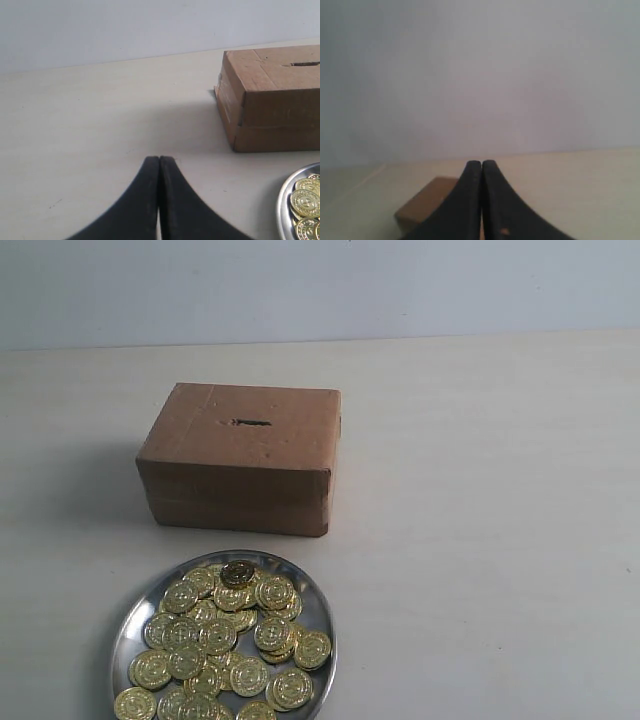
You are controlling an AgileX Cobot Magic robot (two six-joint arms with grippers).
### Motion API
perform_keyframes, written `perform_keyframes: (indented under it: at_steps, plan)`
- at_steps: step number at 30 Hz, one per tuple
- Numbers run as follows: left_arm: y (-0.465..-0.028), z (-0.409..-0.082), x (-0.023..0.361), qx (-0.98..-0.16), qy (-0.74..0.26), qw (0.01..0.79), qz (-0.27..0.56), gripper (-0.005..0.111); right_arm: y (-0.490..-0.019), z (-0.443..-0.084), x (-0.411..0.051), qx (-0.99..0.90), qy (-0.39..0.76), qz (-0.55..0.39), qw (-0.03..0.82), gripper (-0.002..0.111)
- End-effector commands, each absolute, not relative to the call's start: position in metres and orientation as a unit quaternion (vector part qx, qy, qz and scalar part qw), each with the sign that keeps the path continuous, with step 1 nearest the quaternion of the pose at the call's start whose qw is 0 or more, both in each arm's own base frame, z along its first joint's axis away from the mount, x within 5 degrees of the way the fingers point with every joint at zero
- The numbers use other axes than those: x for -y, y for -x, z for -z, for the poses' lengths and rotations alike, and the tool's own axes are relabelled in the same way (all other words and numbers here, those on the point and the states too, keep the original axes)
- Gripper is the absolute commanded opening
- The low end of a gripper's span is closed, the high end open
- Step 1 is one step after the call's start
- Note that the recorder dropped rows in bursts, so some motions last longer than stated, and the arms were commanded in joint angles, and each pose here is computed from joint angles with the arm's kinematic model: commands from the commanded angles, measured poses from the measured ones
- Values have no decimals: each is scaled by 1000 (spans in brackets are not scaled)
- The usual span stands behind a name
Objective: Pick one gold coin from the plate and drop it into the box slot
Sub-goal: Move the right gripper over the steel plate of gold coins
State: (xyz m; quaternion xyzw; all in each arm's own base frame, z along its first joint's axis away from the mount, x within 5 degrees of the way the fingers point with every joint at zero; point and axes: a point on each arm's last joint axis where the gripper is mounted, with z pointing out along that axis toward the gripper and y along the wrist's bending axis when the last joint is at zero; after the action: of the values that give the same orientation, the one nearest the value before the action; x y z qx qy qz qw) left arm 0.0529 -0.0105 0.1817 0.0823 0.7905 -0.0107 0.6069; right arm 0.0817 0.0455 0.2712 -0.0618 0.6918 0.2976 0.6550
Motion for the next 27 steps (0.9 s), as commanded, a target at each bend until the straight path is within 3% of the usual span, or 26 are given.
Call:
perform_keyframes:
  at_steps: [1,6,9,18,27]
  plan:
    - [-53,-182,11,-788,-81,610,15,0,-104,-270,-76,-765,195,-313,529,0]
    - [-53,-182,11,-788,-81,610,15,0,-136,-273,-107,-790,240,-398,401,0]
    - [-53,-182,11,-788,-81,610,15,0,-157,-277,-116,-794,245,-410,376,0]
    - [-53,-182,11,-788,-81,610,15,0,-208,-279,-125,-794,287,-333,420,0]
    - [-53,-182,11,-788,-81,610,15,0,-227,-266,-117,-802,308,-233,456,0]
